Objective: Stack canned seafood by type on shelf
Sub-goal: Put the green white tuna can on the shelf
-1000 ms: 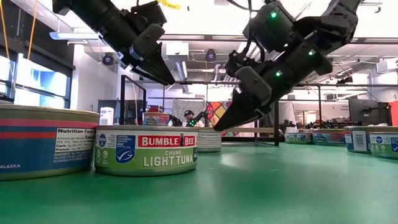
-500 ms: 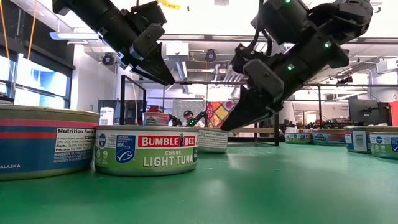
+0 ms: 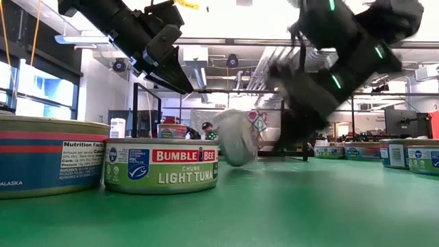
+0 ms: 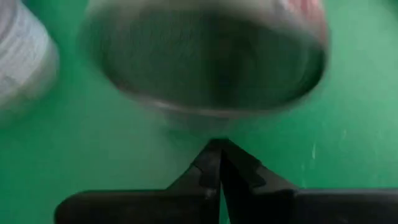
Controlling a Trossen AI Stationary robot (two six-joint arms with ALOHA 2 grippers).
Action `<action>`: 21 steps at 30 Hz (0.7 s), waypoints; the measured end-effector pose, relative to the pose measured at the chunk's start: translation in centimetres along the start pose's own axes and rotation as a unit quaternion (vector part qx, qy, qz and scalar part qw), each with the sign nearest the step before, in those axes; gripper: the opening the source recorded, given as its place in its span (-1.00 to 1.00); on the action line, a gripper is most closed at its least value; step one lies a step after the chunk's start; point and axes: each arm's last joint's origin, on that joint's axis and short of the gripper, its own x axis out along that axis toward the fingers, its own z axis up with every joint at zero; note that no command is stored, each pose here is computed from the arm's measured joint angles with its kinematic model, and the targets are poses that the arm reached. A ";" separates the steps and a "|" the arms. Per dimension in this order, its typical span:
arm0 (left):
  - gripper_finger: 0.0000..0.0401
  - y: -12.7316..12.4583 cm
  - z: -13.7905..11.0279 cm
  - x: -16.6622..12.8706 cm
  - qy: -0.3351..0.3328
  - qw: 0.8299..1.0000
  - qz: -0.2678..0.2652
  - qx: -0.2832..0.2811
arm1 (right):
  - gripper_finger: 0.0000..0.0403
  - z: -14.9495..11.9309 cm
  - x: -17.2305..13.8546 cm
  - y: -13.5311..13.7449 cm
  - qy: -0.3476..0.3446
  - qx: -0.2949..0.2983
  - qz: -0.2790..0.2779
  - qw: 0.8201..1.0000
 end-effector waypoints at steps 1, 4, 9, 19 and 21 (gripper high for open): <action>-0.34 0.0 0.0 0.0 0.000 1.000 0.000 0.000 | -1.00 0.0 -0.1 0.1 0.009 0.001 0.001 1.000; -0.34 0.0 0.0 0.0 0.001 1.000 -0.002 0.000 | -1.00 -0.1 -0.2 0.4 0.004 -0.003 0.000 1.000; -0.34 -0.1 0.0 0.0 0.001 1.000 -0.008 0.000 | -1.00 0.1 -0.5 0.4 0.000 -0.005 -0.004 1.000; -0.34 -0.7 -0.3 0.4 0.034 0.993 -0.109 0.029 | -0.85 1.0 -2.3 0.2 -0.007 -0.016 -0.005 1.000; -0.34 -1.1 -0.5 1.1 0.042 0.989 -0.136 0.041 | -0.75 1.1 -2.4 0.2 -0.013 -0.023 -0.005 1.000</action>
